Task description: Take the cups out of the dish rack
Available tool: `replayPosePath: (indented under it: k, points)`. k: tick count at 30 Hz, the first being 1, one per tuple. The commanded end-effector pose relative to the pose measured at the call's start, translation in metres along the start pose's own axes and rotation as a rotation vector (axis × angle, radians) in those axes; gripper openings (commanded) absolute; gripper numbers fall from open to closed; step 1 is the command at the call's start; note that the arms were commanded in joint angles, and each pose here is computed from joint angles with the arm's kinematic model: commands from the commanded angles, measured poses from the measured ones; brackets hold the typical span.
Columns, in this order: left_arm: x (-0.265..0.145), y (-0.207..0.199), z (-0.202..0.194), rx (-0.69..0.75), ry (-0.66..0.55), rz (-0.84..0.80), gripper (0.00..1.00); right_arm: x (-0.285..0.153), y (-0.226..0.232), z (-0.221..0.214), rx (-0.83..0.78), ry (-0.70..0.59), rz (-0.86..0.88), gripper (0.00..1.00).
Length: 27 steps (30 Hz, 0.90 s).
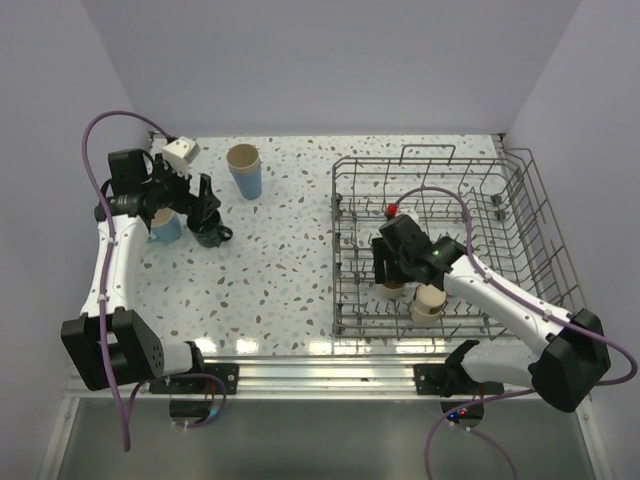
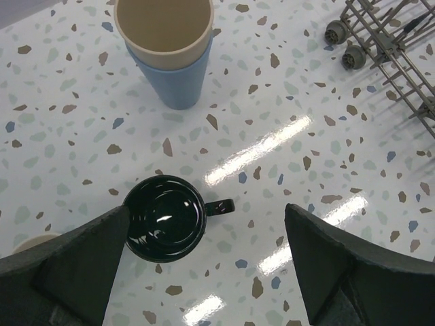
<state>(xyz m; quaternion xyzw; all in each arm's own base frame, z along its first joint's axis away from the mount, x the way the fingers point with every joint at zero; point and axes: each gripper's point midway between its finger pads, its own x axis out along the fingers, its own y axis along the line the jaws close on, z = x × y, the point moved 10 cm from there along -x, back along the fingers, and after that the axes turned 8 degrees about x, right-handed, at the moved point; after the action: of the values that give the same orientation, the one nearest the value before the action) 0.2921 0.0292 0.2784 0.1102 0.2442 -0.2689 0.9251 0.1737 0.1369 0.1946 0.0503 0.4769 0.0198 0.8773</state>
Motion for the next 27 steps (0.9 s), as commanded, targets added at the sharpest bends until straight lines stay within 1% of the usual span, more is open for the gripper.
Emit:
replayPosePath:
  k: [1, 2, 3, 6, 10, 12, 14, 15, 17, 18, 19, 20, 21, 23, 24, 26, 27]
  points:
    - [-0.009, -0.01, 0.016, 0.055, -0.049, -0.05, 1.0, -0.012, -0.005, 0.01, 0.008, -0.069, -0.029, 0.3]
    - [-0.008, -0.013, 0.018, 0.063, -0.054, -0.064, 1.0, -0.017, -0.005, 0.012, 0.001, -0.075, -0.034, 0.23]
    - [-0.008, -0.014, 0.019, 0.063, -0.057, -0.071, 1.0, -0.025, -0.007, 0.016, -0.002, -0.081, -0.044, 0.21]
    - [-0.01, -0.017, 0.023, 0.07, -0.081, -0.106, 1.0, -0.051, -0.007, 0.029, 0.002, -0.132, -0.007, 0.11]
    - [-0.011, -0.019, 0.032, 0.068, -0.119, -0.144, 1.0, -0.089, -0.007, 0.047, -0.016, -0.194, 0.059, 0.04]
    - [-0.011, -0.019, 0.035, 0.06, -0.127, -0.161, 0.99, -0.109, -0.004, 0.062, -0.037, -0.251, 0.113, 0.04]
    - [-0.013, -0.02, 0.041, 0.054, -0.145, -0.183, 0.98, -0.119, 0.004, 0.074, -0.073, -0.276, 0.174, 0.03]
    - [-0.013, -0.022, 0.043, 0.049, -0.159, -0.207, 0.98, -0.131, 0.012, 0.088, -0.064, -0.34, 0.234, 0.03]
    - [-0.016, -0.024, 0.051, 0.048, -0.188, -0.228, 0.96, -0.14, 0.029, 0.102, -0.077, -0.371, 0.371, 0.03]
    - [-0.018, -0.027, 0.055, 0.034, -0.213, -0.267, 0.95, -0.145, 0.045, 0.118, -0.063, -0.44, 0.468, 0.02]
    - [-0.021, -0.029, 0.06, 0.037, -0.237, -0.283, 0.94, -0.149, 0.055, 0.126, -0.057, -0.464, 0.552, 0.01]
    - [-0.022, -0.03, 0.063, 0.031, -0.254, -0.304, 0.93, -0.153, 0.068, 0.13, -0.043, -0.461, 0.67, 0.0]
    - [-0.025, -0.035, 0.068, 0.001, -0.282, -0.352, 0.93, -0.156, 0.085, 0.146, -0.026, -0.535, 0.781, 0.0]
    - [-0.03, -0.04, 0.077, 0.008, -0.341, -0.388, 0.91, -0.16, 0.103, 0.159, 0.038, -0.562, 0.909, 0.0]
    - [-0.033, -0.044, 0.084, -0.004, -0.384, -0.44, 0.89, -0.158, 0.118, 0.171, 0.048, -0.599, 0.997, 0.0]
    - [-0.037, -0.054, 0.091, 0.01, -0.425, -0.489, 0.87, -0.155, 0.132, 0.182, 0.116, -0.613, 1.064, 0.0]
    - [-0.039, -0.058, 0.097, -0.009, -0.444, -0.513, 0.86, -0.153, 0.142, 0.19, 0.13, -0.641, 1.124, 0.0]
